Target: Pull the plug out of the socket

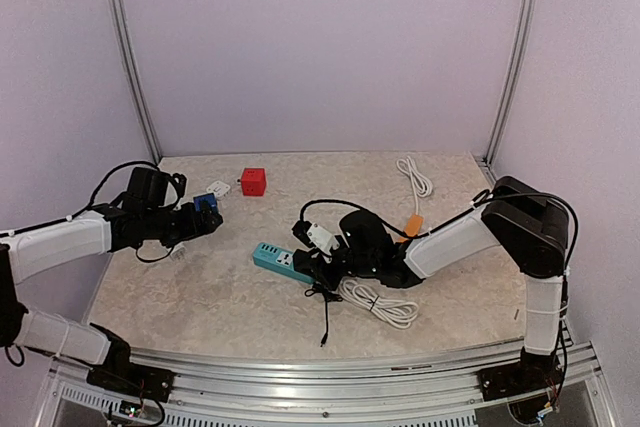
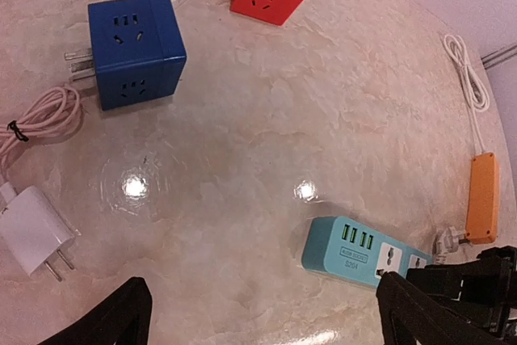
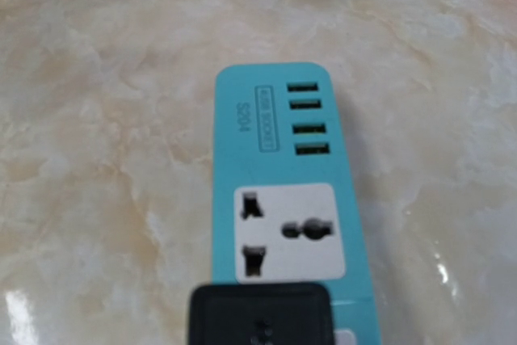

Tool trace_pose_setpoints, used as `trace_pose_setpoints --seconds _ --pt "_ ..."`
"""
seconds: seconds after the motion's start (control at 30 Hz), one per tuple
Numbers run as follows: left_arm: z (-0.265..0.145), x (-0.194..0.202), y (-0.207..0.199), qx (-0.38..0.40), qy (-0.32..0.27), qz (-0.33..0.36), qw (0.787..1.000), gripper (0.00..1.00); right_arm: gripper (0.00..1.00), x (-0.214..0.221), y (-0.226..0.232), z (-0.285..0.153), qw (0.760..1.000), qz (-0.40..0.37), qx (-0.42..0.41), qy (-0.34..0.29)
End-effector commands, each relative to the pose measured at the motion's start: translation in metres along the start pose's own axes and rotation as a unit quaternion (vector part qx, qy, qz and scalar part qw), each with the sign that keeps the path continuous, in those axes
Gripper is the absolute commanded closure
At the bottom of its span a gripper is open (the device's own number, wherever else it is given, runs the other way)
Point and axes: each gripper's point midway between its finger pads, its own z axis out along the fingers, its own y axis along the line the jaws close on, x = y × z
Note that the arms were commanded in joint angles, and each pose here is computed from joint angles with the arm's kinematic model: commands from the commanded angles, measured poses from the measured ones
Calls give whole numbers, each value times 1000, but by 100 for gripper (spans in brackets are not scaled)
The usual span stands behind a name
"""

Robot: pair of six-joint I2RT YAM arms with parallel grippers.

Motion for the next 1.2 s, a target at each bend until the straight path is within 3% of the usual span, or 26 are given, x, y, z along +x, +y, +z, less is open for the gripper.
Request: trace_pose_setpoints --seconds 0.0,0.2,0.43,0.57,0.93,1.17 --pt "13 14 -29 34 21 57 998 7 86 10 -1 -3 1000 12 -3 23" --pt "51 44 -60 31 79 105 991 20 86 9 -1 -4 1000 12 -2 24" --pt "80 60 -96 45 104 154 981 42 86 9 -1 -4 1000 13 -2 25" --pt "93 65 -107 33 114 172 978 47 86 9 -1 -4 1000 13 -2 26" --pt "116 78 -90 -27 139 194 971 63 86 9 -1 -2 1000 13 -4 25" --pt "119 87 -84 -47 150 213 964 66 86 11 0 -1 1000 14 -6 27"
